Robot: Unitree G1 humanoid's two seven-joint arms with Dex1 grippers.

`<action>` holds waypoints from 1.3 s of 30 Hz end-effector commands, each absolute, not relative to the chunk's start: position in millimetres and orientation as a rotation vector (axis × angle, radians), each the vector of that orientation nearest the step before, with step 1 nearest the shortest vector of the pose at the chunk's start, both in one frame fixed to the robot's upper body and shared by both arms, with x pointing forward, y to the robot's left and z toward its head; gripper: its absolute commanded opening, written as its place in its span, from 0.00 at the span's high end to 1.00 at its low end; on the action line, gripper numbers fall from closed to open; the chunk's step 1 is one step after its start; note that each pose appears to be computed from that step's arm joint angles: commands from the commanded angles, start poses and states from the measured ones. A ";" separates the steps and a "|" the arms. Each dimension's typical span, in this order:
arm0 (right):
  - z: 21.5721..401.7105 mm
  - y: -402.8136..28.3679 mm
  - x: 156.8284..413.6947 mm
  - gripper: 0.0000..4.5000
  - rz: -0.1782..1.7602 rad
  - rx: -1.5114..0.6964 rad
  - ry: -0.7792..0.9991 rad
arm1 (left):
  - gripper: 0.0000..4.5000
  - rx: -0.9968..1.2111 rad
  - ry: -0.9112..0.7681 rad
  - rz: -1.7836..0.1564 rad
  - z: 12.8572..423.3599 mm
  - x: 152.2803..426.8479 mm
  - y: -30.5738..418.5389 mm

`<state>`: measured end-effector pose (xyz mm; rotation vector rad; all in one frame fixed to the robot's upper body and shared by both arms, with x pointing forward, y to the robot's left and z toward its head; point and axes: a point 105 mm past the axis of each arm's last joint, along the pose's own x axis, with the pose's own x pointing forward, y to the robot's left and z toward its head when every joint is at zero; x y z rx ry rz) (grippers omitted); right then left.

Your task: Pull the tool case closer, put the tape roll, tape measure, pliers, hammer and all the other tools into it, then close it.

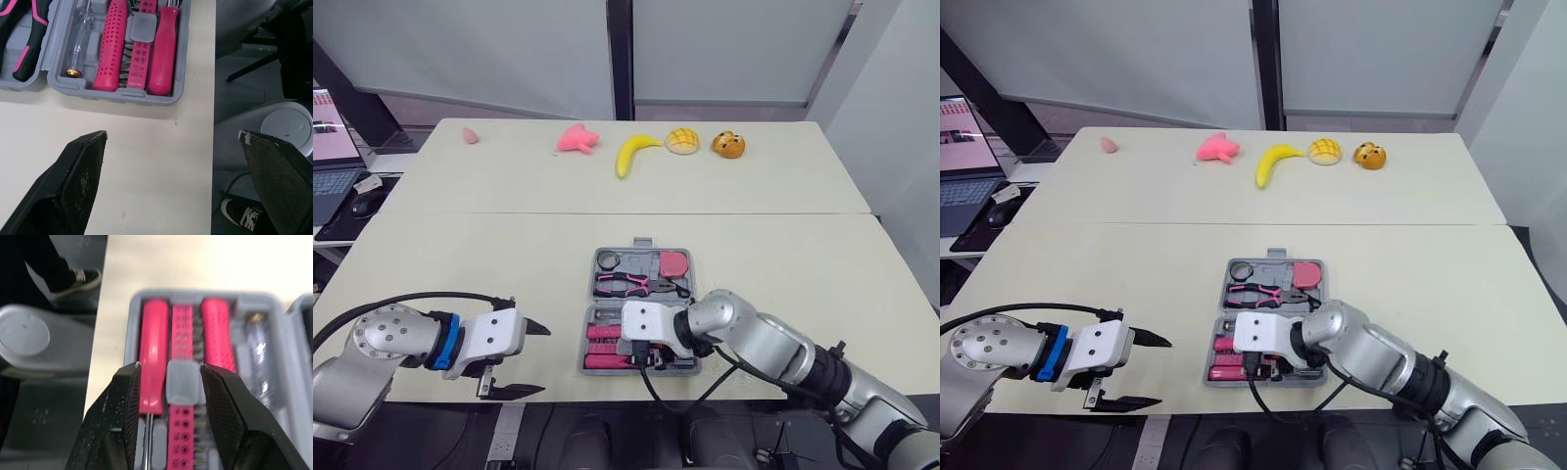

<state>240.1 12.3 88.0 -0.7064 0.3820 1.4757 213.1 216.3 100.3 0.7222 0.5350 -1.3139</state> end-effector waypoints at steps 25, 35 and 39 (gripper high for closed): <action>64.3 6.9 233.8 0.99 1.521 -0.711 0.335 | 0.00 0.660 0.511 -1.263 97.2 215.8 221.3; 126.0 -78.1 268.1 1.00 1.184 -0.584 0.137 | 0.04 0.409 0.332 -1.024 117.6 265.9 233.2; 109.6 -120.4 277.0 1.00 1.067 -0.608 0.252 | 0.27 0.420 0.326 -1.061 110.9 277.5 233.5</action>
